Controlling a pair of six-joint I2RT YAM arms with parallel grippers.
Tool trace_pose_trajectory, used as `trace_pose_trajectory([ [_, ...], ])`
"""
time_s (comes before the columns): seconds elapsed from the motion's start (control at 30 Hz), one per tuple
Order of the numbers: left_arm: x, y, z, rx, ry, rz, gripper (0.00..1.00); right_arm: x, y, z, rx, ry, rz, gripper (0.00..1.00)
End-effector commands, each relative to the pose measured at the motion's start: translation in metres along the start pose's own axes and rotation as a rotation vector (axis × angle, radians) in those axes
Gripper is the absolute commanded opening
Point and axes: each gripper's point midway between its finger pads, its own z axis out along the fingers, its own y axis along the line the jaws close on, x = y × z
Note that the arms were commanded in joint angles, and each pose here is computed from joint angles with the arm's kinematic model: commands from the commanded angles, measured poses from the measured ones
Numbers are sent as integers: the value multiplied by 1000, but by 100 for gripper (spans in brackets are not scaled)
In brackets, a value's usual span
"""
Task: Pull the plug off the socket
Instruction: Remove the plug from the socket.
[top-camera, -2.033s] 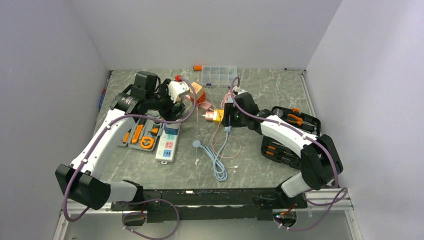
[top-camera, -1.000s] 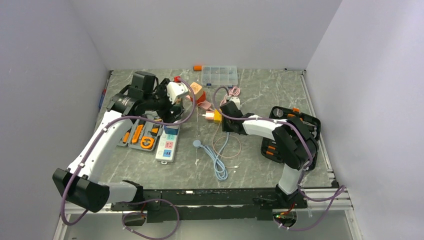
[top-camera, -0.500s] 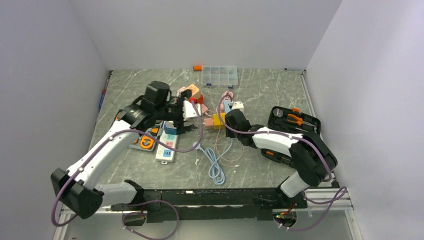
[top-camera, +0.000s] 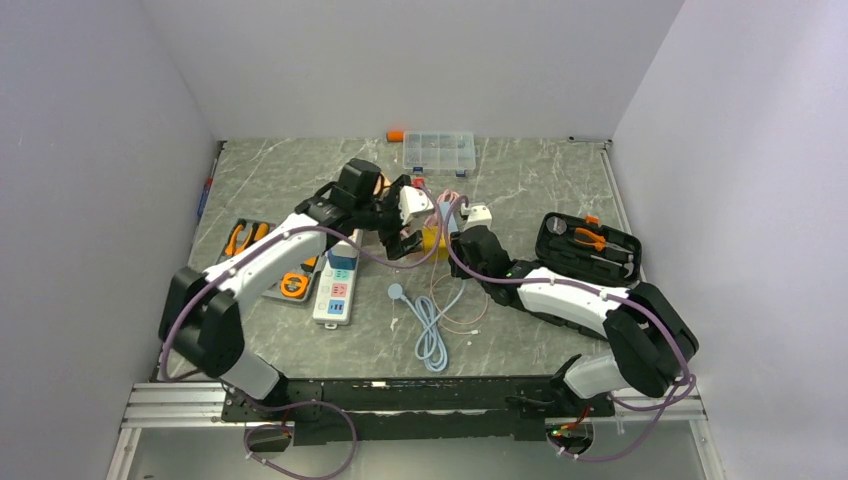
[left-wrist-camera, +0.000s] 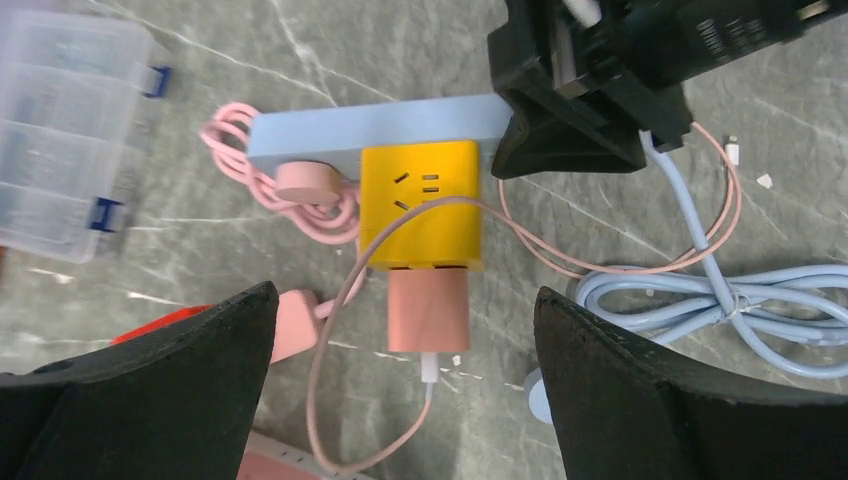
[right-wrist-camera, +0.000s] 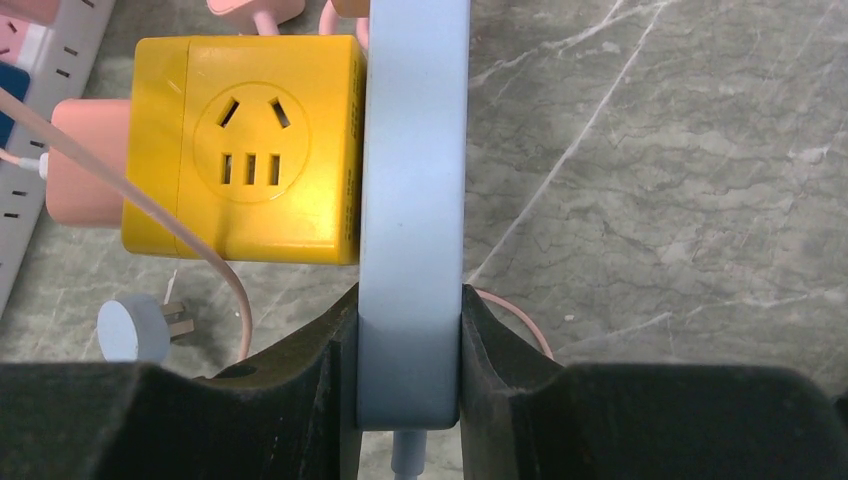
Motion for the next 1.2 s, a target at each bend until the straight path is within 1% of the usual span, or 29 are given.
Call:
trace_pose_trajectory([
  [0.0,12,-9,24,105,31,-67,99,-47,31,-3,-128,-175,82,0],
  [0.1,24,-14,37,153,60,-96,99,-36,30,-2,-135,-159,91,0],
  [0.33,30,-17,59,196,47,-131,99,-27,33,-4,-165,-142,103,0],
  [0.43,31,-20,68,208,38,-122,99,-30,37,-5,-187,-145,105,0],
  [0.53,34,-23,75,223,30,-74,99,-32,42,-6,-208,-144,118,0],
  [0.57,35,-24,77,237,31,-62,99,-33,43,-6,-215,-145,124,0],
  [0.63,42,-27,81,268,56,-54,91,-32,45,-6,-227,-141,131,0],
  [0.7,47,-24,85,268,73,-59,87,-31,47,-5,-239,-136,139,0],
  [0.8,45,-17,91,240,56,-41,87,-32,50,-6,-258,-135,146,0],
  [0.9,49,-14,96,231,66,-37,86,-35,52,-8,-268,-140,148,0],
  [1.0,52,-13,98,240,77,-24,83,-34,53,-9,-278,-138,148,0],
  [1.03,53,-15,98,248,77,-12,79,-34,53,-9,-280,-136,148,0],
  [1.1,55,-20,96,281,76,10,65,-31,53,-8,-279,-128,147,0],
  [1.17,58,-25,95,314,87,20,41,-28,50,-5,-270,-119,148,0],
])
